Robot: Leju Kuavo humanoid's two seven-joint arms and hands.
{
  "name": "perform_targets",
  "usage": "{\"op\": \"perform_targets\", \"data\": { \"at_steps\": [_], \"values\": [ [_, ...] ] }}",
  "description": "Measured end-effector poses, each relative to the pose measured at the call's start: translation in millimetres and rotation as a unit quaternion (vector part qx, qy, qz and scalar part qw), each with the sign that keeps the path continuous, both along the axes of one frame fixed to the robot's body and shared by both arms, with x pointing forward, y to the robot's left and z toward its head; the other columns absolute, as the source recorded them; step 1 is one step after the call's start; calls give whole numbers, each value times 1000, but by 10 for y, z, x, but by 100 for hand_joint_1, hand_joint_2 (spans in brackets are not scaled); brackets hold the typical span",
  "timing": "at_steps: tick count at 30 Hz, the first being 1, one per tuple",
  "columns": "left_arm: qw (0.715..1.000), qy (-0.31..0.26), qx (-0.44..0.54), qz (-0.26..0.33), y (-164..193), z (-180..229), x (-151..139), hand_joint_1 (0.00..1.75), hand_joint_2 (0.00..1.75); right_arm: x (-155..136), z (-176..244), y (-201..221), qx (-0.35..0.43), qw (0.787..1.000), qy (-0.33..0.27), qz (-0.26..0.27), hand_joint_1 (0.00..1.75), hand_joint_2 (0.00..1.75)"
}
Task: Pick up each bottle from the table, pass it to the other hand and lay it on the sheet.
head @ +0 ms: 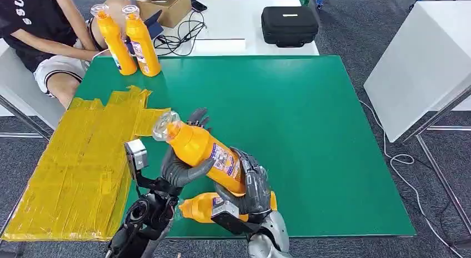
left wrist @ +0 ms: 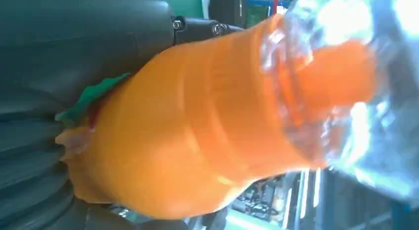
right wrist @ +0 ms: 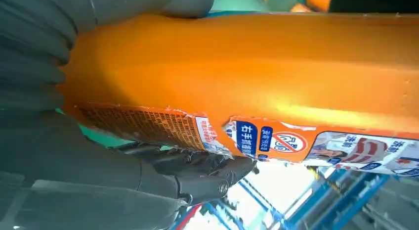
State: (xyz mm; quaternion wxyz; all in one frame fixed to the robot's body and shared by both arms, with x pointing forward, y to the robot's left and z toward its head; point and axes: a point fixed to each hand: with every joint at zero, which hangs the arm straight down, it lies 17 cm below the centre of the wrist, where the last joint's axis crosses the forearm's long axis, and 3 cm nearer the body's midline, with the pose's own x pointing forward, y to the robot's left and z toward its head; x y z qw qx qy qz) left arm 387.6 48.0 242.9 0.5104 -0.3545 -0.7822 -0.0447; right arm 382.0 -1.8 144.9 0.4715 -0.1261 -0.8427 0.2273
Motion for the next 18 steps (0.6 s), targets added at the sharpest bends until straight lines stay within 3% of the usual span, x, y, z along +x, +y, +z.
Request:
{"op": "perform_targets", "data": {
  "at_steps": [1, 2, 3, 4, 18],
  "values": [
    [1000, 3, -2, 1, 12, -21, -9, 98, 175, -16, -46, 31, 1, 1000, 9, 7, 175, 175],
    [1000, 6, -3, 2, 21, -45, -20, 98, 175, -25, -80, 53, 4, 1000, 18, 14, 175, 175],
    [1000, 8, -3, 2, 27, -64, -31, 155, 175, -33, -115, 75, 8, 999, 27, 22, 175, 175],
    [1000, 10, -3, 2, 27, -81, -41, 175, 175, -43, -137, 91, 10, 999, 32, 28, 175, 175],
    [1000, -11, -2, 28, 94, -96, -199, 175, 175, -112, -189, 173, 24, 997, 48, 56, 175, 175]
  ]
}}
